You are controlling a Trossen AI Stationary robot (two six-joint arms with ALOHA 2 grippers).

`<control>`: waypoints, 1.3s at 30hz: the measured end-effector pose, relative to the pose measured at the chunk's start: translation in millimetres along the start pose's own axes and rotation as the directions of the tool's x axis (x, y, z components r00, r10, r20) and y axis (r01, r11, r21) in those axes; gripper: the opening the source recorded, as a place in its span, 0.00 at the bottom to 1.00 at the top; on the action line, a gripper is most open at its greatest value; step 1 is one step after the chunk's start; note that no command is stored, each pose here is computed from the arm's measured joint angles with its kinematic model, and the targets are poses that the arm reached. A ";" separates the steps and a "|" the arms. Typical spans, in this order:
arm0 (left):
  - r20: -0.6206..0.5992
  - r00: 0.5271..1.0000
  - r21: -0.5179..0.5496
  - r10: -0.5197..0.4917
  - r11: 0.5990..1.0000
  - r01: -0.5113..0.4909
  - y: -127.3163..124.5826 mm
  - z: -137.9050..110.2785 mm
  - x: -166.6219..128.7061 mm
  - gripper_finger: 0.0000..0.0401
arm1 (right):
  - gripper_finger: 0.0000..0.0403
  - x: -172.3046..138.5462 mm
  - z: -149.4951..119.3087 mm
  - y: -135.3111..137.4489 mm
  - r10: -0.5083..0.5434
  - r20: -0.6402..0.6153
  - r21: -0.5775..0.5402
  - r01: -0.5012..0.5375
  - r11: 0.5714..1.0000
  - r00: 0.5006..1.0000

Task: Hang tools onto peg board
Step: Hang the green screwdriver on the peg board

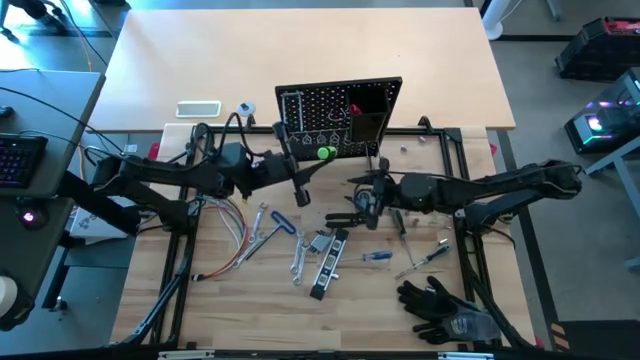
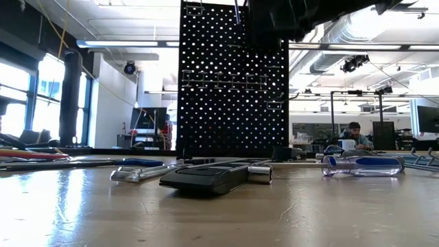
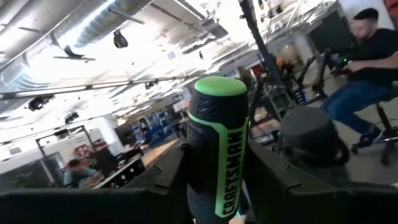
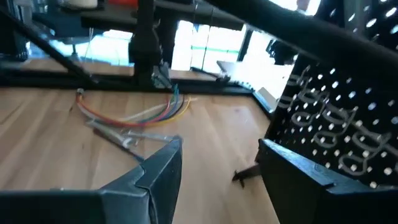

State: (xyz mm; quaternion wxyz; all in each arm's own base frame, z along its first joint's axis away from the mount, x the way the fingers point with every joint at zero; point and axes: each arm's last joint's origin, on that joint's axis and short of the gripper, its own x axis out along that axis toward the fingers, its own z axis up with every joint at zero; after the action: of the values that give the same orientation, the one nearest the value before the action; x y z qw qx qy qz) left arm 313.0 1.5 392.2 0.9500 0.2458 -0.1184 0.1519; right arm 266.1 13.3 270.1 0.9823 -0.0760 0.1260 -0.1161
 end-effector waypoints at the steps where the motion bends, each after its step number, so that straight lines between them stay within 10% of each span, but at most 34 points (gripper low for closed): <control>1: -0.012 1.000 -0.003 0.003 1.000 -0.003 0.6 0.0 0.5 0.28 | 0.51 -0.4 -1.1 1.5 0.007 -0.012 0.001 -0.007 1.000 1.000; 18: -0.203 0.975 0.075 0.086 0.995 -0.072 -1.9 -61.9 28.5 0.28 | 0.51 -10.4 -10.9 23.8 -0.016 -0.119 -0.014 0.014 1.000 0.993; 39: -0.207 0.971 0.085 0.116 0.991 -0.101 7.4 -70.6 32.1 0.28 | 0.51 -12.7 -12.7 27.6 -0.028 -0.136 -0.028 0.024 0.999 0.990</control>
State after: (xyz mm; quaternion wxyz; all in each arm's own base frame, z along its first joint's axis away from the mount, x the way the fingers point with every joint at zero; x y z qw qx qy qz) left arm 350.8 50.5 345.0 0.9378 0.2561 -0.0242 0.2332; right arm 256.5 41.5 255.9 0.9686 -0.0827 0.1936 -0.1321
